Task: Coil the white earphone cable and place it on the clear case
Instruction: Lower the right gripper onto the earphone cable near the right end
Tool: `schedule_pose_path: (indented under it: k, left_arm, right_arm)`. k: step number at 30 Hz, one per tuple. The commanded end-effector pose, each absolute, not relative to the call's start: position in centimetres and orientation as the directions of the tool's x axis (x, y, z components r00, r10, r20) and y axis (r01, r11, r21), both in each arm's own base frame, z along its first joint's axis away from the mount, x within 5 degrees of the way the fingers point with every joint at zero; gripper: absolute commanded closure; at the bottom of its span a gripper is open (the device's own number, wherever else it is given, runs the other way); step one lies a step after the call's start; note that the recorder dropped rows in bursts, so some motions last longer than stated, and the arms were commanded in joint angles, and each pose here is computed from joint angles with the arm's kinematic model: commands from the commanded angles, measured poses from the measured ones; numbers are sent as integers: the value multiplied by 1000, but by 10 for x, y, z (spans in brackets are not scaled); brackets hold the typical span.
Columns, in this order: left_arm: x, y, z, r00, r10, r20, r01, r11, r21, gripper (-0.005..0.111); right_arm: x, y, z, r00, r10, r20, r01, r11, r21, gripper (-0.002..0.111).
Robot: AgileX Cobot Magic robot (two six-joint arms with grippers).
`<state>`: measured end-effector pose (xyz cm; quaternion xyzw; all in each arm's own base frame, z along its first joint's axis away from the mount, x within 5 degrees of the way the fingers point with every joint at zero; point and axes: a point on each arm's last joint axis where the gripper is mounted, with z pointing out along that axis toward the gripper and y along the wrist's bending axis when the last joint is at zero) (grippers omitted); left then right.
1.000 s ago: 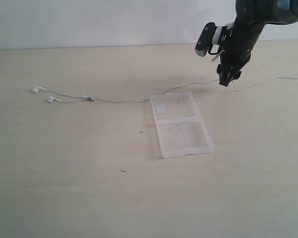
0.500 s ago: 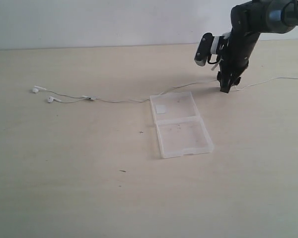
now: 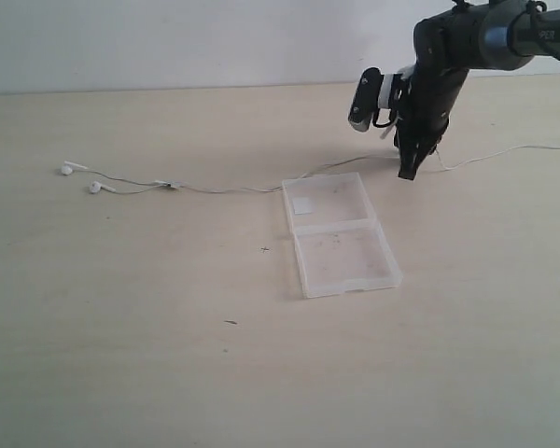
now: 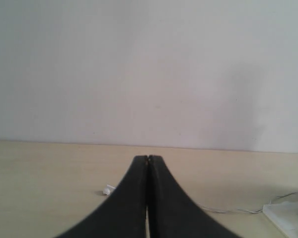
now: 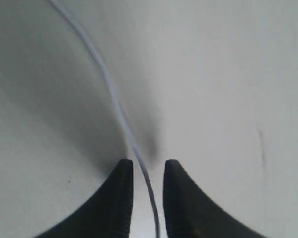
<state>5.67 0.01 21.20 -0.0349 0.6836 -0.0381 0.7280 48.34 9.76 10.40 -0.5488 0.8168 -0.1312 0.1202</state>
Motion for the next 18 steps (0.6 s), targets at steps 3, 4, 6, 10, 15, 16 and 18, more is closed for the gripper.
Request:
schedule_pose_path:
  k: [3, 4, 6, 10, 15, 16, 18]
  left_arm:
    - [56, 0, 211, 65, -106, -992, 15, 994, -105, 107]
    - [56, 0, 211, 65, -106, -992, 15, 994, -105, 107]
    - [56, 0, 211, 65, -106, -992, 15, 994, -105, 107]
    - [56, 0, 211, 65, -106, -992, 15, 994, -105, 107]
    - [56, 0, 211, 65, -106, -992, 15, 994, -105, 107]
    - [56, 0, 211, 65, -106, -992, 15, 994, -105, 107]
    - [56, 0, 211, 65, -106, -992, 15, 994, -105, 107]
  right_arm:
    - [486, 105, 108, -326, -945, -14, -864, 304, -402, 100]
    - [486, 106, 108, -327, -945, -7, -861, 301, -411, 100]
    - [487, 104, 109, -349, -937, -2, -846, 316, -430, 96]
    - [487, 104, 109, -351, -936, 2, -844, 315, -434, 80]
    - [487, 104, 109, -351, -936, -1, -843, 316, -435, 70]
    - [487, 104, 109, -350, -937, -2, -843, 316, -436, 70]
    - [488, 104, 109, -349, -937, -5, -841, 316, -439, 71]
